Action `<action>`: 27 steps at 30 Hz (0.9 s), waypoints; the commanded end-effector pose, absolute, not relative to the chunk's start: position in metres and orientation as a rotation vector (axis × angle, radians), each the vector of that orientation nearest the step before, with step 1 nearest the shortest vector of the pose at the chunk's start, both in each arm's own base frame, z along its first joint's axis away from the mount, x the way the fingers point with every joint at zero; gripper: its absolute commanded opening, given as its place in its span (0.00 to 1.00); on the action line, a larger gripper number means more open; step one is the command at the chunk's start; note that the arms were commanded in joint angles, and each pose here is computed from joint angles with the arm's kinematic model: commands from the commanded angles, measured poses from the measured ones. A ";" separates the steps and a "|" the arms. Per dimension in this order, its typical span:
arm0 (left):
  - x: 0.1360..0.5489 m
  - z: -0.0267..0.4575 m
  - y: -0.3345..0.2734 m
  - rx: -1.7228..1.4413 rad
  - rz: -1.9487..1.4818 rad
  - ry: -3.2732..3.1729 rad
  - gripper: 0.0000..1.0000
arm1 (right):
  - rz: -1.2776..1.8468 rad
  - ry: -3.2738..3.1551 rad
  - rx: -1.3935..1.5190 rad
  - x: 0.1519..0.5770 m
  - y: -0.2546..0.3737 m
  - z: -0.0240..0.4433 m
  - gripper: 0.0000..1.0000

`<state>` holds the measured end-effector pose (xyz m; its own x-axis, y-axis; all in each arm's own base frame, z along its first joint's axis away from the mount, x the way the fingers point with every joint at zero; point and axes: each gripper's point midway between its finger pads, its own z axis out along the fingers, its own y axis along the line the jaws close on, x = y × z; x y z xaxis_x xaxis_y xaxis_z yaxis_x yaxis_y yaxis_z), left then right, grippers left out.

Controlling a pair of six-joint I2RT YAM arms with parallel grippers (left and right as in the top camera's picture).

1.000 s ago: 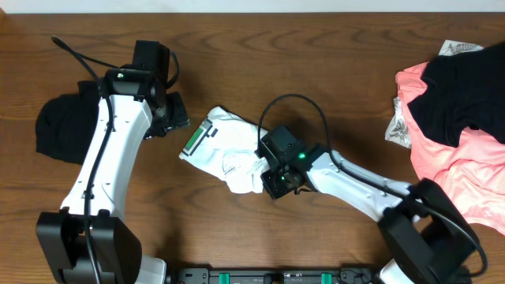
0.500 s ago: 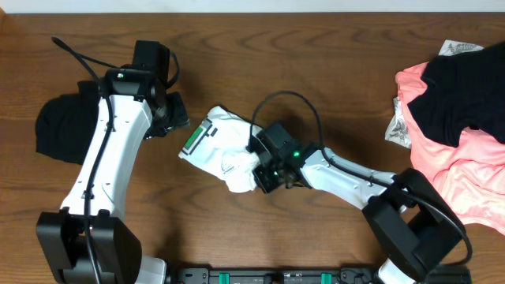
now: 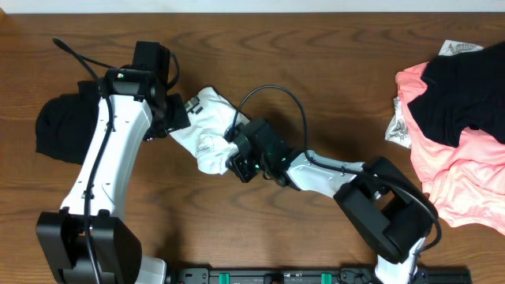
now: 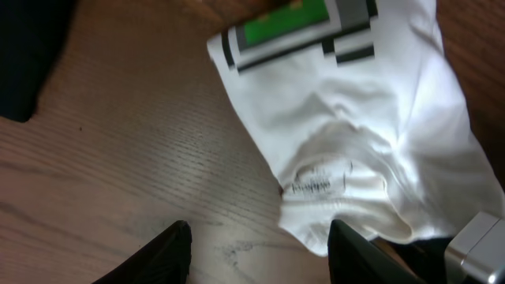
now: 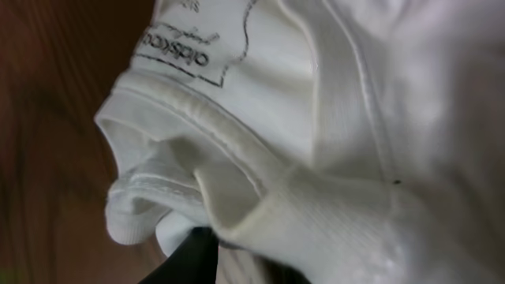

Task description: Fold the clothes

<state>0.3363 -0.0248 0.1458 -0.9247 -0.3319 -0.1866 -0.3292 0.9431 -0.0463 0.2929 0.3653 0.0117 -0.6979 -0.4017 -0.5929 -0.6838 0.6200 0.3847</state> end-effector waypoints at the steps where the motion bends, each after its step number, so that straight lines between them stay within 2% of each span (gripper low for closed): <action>1: 0.336 0.155 -0.022 -0.493 -0.025 2.885 0.56 | 0.857 2.339 -0.846 0.300 0.376 0.017 0.28; 5: 0.334 0.155 -0.022 -0.499 -0.023 2.892 0.56 | 0.932 2.319 -0.834 0.297 0.383 0.025 0.30; 6: 0.333 0.155 -0.022 -0.499 -0.022 2.895 0.57 | 0.965 2.330 -0.852 0.291 0.384 0.025 0.33; 8: 0.332 0.155 -0.022 -0.500 -0.021 2.899 0.67 | 1.014 2.381 -0.881 0.278 0.381 0.021 0.39; 11: 0.332 0.155 -0.029 -0.497 -0.082 2.908 0.70 | 1.063 2.471 -0.897 0.263 0.372 0.017 0.43; 17: 0.335 0.156 -0.032 -0.545 -0.226 2.902 0.71 | 0.911 2.559 -0.926 0.260 0.334 0.027 0.40; 21: 0.342 0.157 -0.027 -0.589 -0.381 2.868 0.72 | 0.679 2.442 -0.964 0.282 0.312 0.069 0.40; 26: 0.349 0.150 -0.013 -0.689 -0.525 2.811 0.72 | 0.617 2.313 -0.895 0.311 0.306 0.126 0.30; 27: 0.350 0.148 -0.012 -0.698 -0.578 2.797 0.72 | 0.636 2.297 -0.889 0.315 0.308 0.133 0.24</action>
<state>0.3549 -0.0068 0.1485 -0.8648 -0.4827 -0.1383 -0.4225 0.8483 -0.3192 0.2899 0.3131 0.1063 -0.6532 -0.4598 -0.6016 -0.7117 0.6440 0.2807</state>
